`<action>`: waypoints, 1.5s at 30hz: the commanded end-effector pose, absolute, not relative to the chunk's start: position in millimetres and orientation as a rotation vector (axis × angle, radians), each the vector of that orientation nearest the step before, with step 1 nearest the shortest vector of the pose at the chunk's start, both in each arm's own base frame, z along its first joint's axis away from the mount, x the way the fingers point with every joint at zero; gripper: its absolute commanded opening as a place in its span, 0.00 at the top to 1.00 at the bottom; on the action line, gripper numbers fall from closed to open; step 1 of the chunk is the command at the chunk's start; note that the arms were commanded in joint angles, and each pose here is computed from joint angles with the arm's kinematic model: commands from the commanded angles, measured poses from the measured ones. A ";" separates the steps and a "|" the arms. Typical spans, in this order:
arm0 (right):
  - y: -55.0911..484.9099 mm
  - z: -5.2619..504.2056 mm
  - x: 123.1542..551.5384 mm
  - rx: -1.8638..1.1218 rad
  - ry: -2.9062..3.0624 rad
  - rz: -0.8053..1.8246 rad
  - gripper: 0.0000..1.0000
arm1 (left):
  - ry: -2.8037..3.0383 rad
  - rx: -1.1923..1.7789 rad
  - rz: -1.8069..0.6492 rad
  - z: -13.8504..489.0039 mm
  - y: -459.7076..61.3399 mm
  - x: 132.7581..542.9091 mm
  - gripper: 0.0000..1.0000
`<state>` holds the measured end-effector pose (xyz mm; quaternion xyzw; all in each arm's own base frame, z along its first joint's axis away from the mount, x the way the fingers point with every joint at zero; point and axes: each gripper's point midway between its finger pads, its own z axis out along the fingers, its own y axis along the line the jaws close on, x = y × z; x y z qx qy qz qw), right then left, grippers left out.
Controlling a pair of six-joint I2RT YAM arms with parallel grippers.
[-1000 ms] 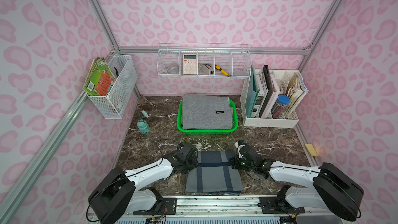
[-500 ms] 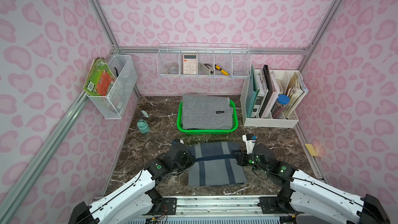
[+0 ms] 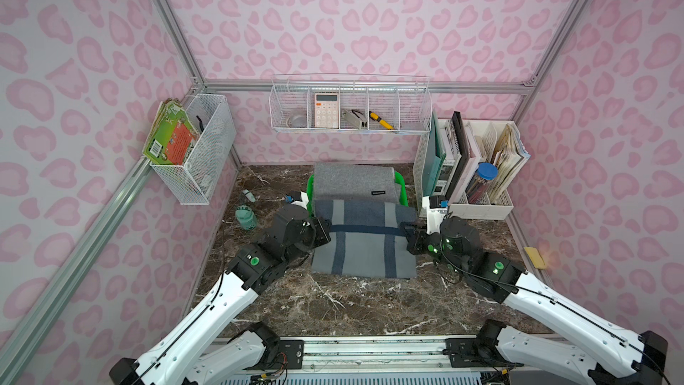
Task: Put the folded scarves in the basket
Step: Pick up the scarf at the center of the board, then place the scarf in the basket.
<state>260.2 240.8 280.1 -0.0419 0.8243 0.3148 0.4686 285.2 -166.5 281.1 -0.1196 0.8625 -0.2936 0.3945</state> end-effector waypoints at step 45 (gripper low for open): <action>236.6 289.6 420.4 -0.207 1.953 0.594 0.23 | 2.138 -0.313 -0.815 296.6 -142.4 429.3 0.01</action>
